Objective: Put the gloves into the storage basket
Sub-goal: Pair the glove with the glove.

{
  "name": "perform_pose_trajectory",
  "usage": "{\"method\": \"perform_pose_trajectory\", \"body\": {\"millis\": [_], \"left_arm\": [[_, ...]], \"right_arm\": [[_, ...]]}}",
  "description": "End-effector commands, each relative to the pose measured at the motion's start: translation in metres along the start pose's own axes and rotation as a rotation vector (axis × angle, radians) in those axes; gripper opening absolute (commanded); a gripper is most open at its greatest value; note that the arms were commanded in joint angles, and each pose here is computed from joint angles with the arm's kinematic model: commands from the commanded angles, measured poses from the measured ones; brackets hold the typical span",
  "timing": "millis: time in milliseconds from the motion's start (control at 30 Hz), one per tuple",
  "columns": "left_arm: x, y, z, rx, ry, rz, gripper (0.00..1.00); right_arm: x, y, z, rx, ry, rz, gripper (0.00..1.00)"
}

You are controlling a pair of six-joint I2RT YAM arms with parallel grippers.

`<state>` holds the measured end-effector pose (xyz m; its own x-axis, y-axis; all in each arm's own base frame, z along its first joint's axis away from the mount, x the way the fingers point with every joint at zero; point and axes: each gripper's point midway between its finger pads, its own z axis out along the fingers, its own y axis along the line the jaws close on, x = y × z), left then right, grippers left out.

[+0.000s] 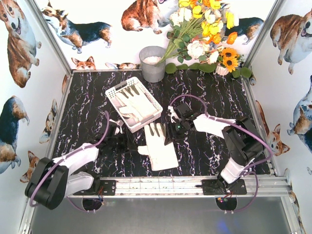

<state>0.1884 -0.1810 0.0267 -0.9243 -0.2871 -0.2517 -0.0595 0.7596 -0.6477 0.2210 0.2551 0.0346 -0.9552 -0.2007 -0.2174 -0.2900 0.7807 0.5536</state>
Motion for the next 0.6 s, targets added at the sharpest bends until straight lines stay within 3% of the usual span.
{"method": "perform_pose_trajectory", "body": {"millis": [0,267,567], "left_arm": [[-0.011,0.011,-0.016,-0.112,-0.041,0.056,0.43],[-0.028,-0.050,-0.031,0.071,-0.103,0.139,0.48],[-0.018,-0.116,-0.013,0.193,-0.059,0.256,0.35]], "right_arm": [[-0.007,0.002,-0.018,0.035,-0.063,-0.024,0.45],[-0.014,0.001,-0.046,0.070,-0.137,-0.008,0.52],[0.008,-0.001,-0.044,0.004,-0.116,0.117,0.43]]}}
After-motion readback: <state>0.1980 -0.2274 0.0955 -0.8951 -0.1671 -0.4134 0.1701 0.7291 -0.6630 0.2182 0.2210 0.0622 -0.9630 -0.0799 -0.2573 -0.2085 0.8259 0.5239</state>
